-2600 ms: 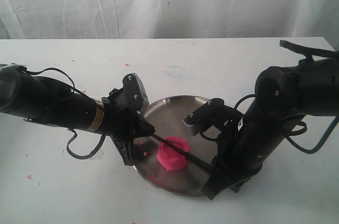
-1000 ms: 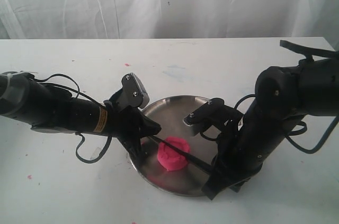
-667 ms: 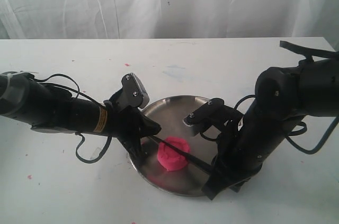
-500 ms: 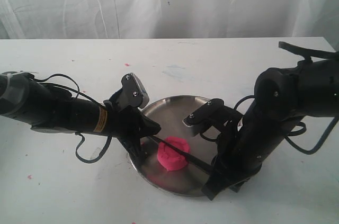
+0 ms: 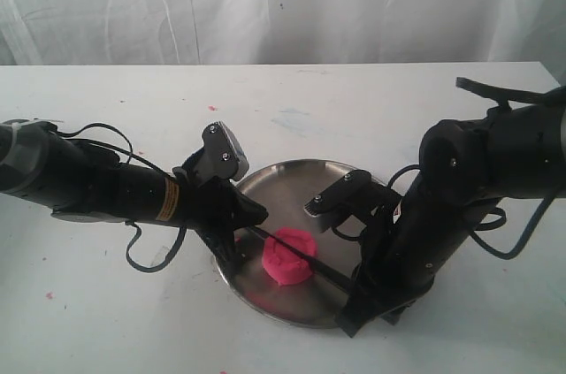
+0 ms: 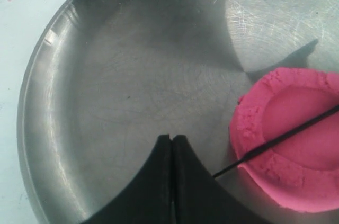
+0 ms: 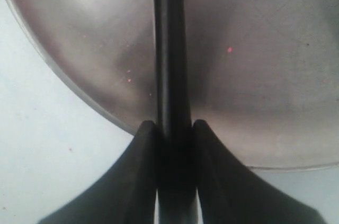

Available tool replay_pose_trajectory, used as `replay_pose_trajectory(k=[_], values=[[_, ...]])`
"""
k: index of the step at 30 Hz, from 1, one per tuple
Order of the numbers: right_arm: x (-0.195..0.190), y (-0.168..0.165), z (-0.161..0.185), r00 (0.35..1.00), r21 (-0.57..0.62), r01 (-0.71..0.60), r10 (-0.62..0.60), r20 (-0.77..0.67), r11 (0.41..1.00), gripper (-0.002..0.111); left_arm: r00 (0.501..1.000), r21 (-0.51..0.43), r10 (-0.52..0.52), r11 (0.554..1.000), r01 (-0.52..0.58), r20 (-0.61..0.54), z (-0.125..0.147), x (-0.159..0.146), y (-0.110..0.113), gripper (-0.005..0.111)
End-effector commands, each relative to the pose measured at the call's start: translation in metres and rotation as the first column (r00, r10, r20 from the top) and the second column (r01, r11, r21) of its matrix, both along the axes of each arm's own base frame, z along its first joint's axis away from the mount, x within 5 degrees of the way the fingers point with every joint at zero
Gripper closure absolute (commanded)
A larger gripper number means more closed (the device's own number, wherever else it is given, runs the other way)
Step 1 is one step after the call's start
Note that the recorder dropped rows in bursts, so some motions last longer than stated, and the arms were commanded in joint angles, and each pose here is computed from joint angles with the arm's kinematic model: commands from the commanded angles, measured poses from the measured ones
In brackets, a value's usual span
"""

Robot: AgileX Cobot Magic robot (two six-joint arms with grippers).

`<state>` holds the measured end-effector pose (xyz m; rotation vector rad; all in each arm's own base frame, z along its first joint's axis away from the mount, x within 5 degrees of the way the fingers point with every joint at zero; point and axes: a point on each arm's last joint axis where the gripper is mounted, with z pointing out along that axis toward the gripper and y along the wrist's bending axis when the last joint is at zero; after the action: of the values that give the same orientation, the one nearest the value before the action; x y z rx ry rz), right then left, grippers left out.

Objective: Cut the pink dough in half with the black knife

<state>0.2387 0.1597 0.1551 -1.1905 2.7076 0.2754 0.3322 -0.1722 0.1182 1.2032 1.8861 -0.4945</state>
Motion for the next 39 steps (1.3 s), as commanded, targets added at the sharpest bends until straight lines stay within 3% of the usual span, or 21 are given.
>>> replay_pose_trajectory(k=[1,39], values=[[0.0030,0.0020,0.0003,0.999,0.018,0.013,-0.014,0.033,1.000,0.108,1.000,0.031,-0.023,0.999,0.024,-0.004,-0.0049,-0.0026,0.0002,0.107],[0.0048,0.0043,0.0086,0.999,0.029,0.036,-0.037,0.016,0.999,0.108,1.000,0.031,-0.023,0.999,0.023,-0.005,-0.0049,-0.0026,0.0002,0.107]])
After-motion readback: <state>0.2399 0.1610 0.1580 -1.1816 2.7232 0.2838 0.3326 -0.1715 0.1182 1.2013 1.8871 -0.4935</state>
